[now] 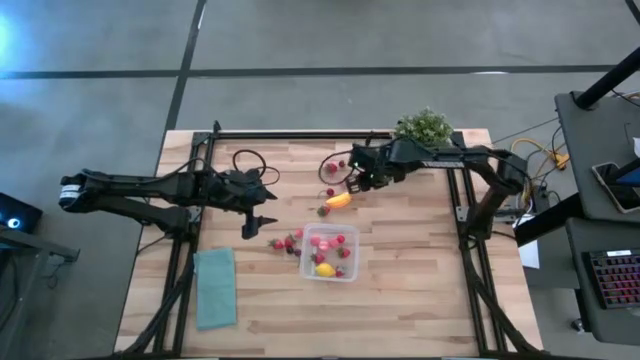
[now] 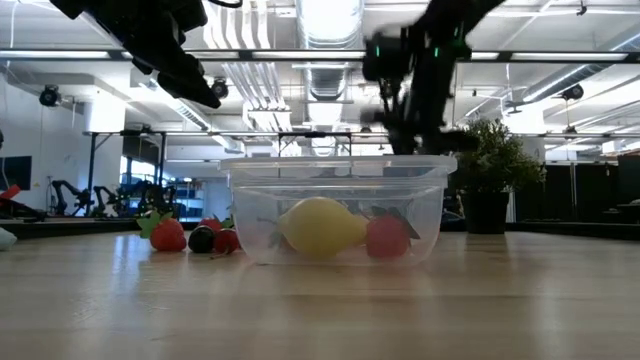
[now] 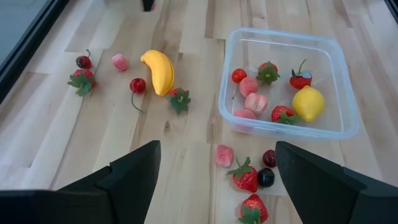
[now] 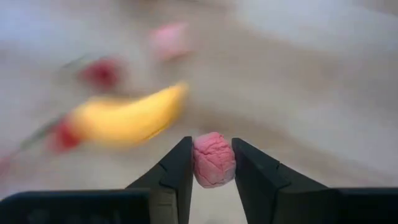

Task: Pick and placing Produce into tupperware
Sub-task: Put the pink peach into the transparent container, then put the red strawberry into the transparent container, then put the yellow banana into the transparent container

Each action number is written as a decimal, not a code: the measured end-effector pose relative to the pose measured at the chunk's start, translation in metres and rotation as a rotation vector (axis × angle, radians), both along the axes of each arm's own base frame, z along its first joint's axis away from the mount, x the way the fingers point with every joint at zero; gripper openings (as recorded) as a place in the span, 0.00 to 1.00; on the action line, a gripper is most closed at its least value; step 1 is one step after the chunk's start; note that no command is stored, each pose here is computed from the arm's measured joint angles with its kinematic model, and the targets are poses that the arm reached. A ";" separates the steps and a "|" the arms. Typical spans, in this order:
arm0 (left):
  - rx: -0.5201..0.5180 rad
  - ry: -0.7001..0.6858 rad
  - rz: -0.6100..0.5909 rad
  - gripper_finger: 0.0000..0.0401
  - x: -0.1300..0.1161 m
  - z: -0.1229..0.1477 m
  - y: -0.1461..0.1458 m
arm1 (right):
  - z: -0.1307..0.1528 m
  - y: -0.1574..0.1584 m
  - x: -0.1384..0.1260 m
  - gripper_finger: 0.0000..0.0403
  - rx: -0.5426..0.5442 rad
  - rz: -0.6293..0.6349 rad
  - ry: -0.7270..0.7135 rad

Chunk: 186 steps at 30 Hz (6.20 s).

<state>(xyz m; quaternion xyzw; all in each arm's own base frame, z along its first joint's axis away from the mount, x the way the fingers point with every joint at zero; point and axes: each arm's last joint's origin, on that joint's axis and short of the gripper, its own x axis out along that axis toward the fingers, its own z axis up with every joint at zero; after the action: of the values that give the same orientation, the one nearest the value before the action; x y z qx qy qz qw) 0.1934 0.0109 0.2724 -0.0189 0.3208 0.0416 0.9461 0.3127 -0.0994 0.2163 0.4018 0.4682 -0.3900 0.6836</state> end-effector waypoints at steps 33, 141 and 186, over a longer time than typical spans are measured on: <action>-0.076 0.191 -0.086 0.75 -0.013 -0.039 -0.004 | 0.057 0.120 0.053 0.63 -0.136 0.363 -0.113; 0.263 0.098 -0.550 0.58 0.125 -0.062 -0.057 | 0.129 0.037 -0.020 0.62 -0.437 0.355 -0.042; -0.121 0.253 -0.007 0.73 0.044 -0.070 -0.026 | -0.017 0.034 0.010 0.57 -0.297 1.084 0.207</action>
<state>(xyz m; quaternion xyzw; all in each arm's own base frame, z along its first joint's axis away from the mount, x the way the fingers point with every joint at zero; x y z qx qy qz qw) 0.2379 -0.0154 0.2019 -0.0696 0.4393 0.0209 0.8954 0.3230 -0.0652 0.1990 -0.0363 0.6119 -0.0826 0.7857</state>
